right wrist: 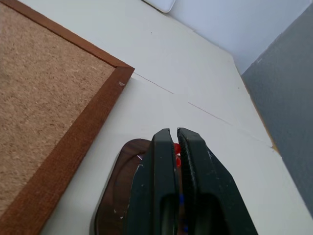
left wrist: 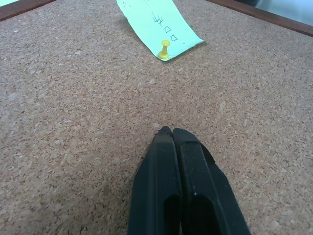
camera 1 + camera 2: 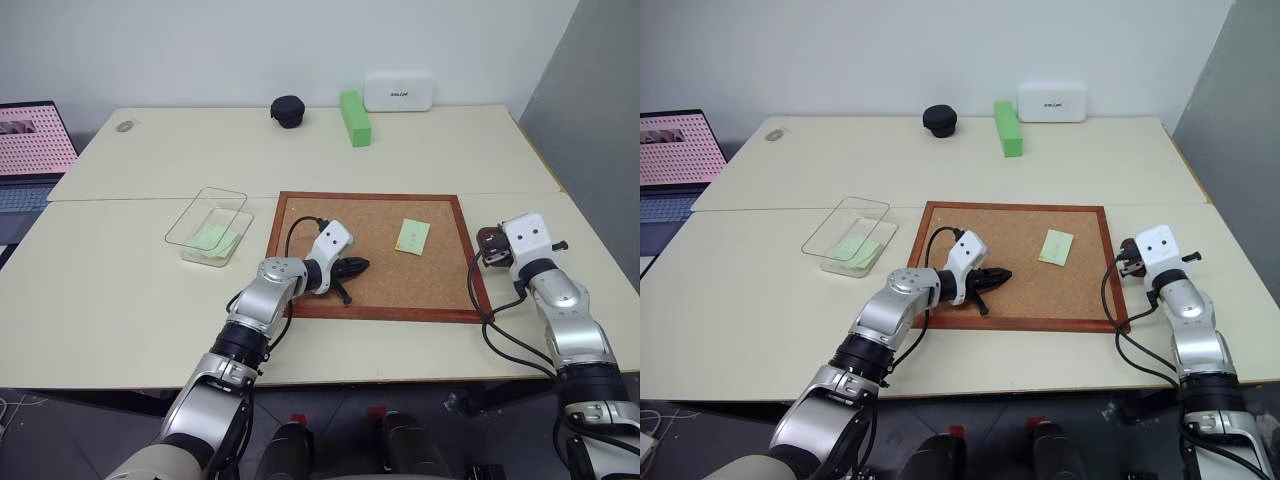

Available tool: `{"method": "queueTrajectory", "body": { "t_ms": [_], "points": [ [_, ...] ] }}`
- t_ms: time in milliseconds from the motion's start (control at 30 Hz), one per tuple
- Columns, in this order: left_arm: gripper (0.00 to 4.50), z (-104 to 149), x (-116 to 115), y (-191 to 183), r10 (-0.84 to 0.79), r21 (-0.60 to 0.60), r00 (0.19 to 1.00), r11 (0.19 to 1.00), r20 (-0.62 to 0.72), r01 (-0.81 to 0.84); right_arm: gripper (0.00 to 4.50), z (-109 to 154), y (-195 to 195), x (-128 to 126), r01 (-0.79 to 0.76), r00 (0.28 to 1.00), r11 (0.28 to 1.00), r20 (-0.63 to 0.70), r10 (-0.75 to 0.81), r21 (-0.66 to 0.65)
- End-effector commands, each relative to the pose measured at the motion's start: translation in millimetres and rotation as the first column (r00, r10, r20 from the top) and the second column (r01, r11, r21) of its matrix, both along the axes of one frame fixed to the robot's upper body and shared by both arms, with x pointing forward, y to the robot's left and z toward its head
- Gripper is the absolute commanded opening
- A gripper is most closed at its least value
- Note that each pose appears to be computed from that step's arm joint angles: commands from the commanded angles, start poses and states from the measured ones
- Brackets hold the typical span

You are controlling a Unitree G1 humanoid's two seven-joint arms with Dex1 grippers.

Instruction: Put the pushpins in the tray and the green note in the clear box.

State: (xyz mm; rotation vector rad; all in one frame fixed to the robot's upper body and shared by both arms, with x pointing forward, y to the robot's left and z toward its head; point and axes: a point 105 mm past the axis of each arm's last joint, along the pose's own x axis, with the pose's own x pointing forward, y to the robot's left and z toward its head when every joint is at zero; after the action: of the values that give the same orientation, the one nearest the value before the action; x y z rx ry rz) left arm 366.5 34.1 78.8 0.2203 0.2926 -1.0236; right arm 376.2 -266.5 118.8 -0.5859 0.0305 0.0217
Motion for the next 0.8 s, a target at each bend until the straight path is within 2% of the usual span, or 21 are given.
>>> {"method": "queueTrajectory", "body": {
  "t_ms": [33, 333, 500, 667, 733, 800],
  "points": [
    [0.0, -20.3, -6.5, 0.9, -0.007, 0.048, 0.998, 0.999, -0.065, 0.01, 0.63, 13.0, -2.8, 3.0, 0.011, 0.999, 0.999, 0.048, -0.009, -0.054],
    [0.0, -20.6, -6.7, 0.8, -0.006, 0.048, 0.998, 0.999, -0.064, 0.009, 2.39, 9.3, -11.8, 2.2, 0.049, 0.998, 0.995, 0.04, -0.046, -0.09],
    [0.0, -20.2, -7.0, -0.8, -0.011, 0.046, 0.998, 0.999, -0.063, 0.014, 3.53, 12.5, -13.1, 2.1, 0.052, 0.998, 0.995, 0.049, -0.048, -0.088],
    [0.0, -20.5, -7.0, -1.5, -0.013, 0.046, 0.998, 0.999, -0.064, 0.016, 4.47, 10.9, 3.3, 1.3, -0.015, 0.999, 0.999, 0.038, 0.013, 0.041],
    [0.0, -21.1, -7.1, -1.5, -0.013, 0.046, 0.998, 0.999, -0.065, 0.016, 4.47, 8.6, 21.3, -0.5, -0.1, 0.995, 0.986, 0.028, 0.097, 0.133],
    [0.0, -21.0, -7.4, -2.2, -0.014, 0.044, 0.998, 0.999, -0.066, 0.017, 4.47, 8.8, 55.0, -6.4, -0.248, 0.968, 0.93, 0.033, 0.249, 0.271]
  ]
}}
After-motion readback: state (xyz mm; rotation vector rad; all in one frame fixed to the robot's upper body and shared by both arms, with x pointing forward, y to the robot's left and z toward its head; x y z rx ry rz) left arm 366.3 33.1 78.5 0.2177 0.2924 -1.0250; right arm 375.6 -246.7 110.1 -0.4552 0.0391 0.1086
